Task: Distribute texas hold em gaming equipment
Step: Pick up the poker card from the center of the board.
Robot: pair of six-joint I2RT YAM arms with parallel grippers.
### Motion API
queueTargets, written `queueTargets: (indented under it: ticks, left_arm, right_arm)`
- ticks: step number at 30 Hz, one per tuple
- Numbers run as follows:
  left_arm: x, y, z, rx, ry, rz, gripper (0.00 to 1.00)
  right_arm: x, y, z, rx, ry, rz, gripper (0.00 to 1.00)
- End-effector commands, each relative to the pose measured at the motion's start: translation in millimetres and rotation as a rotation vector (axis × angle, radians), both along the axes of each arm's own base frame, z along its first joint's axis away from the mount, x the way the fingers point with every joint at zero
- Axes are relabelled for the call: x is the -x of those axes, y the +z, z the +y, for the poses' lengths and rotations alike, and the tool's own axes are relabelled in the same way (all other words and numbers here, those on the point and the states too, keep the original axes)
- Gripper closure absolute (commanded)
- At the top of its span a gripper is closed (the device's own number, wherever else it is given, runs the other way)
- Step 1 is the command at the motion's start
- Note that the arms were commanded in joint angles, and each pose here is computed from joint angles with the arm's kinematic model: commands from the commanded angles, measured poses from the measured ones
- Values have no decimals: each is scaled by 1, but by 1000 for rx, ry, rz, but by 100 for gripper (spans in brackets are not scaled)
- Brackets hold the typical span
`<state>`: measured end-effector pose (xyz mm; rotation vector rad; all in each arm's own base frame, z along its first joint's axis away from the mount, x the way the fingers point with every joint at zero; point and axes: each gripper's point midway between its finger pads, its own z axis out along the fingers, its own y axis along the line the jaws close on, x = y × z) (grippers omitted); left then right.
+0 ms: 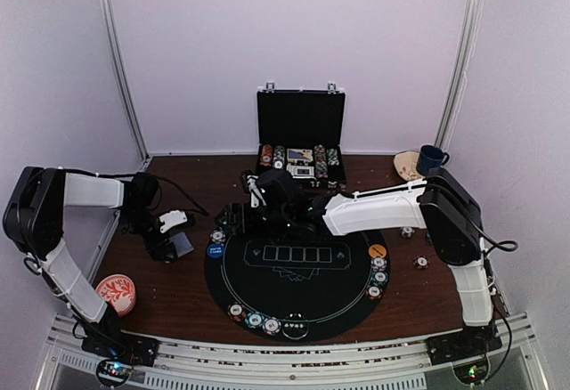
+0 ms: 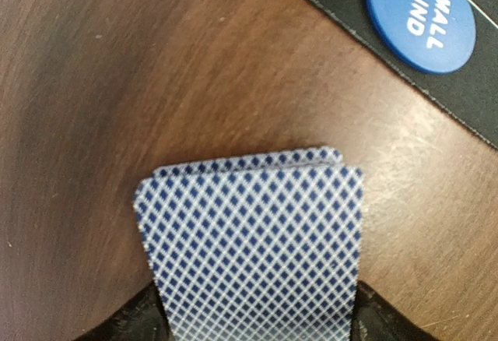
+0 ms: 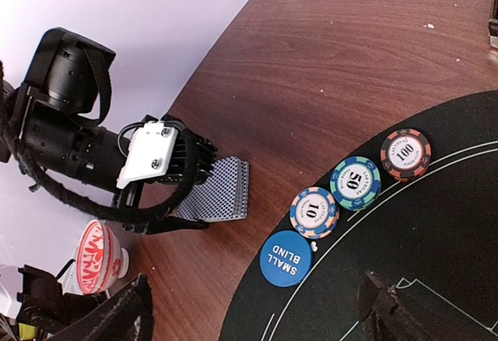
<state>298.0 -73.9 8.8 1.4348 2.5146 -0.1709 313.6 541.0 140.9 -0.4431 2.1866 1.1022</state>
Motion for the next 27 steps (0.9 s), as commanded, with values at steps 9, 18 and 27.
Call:
queueTargets:
  ticks: [9, 18, 27]
  left_arm:
    - [57, -54, 35, -188, -12, 260, 35]
    - [62, -53, 32, -165, -57, 290, 48]
    - [47, -32, 19, -98, -61, 200, 75]
  right_arm:
    - [1, 22, 1, -9, 3, -41, 8]
    - [0, 21, 0, 6, 3, -44, 8]
    - [0, 17, 6, -4, 12, -21, 7]
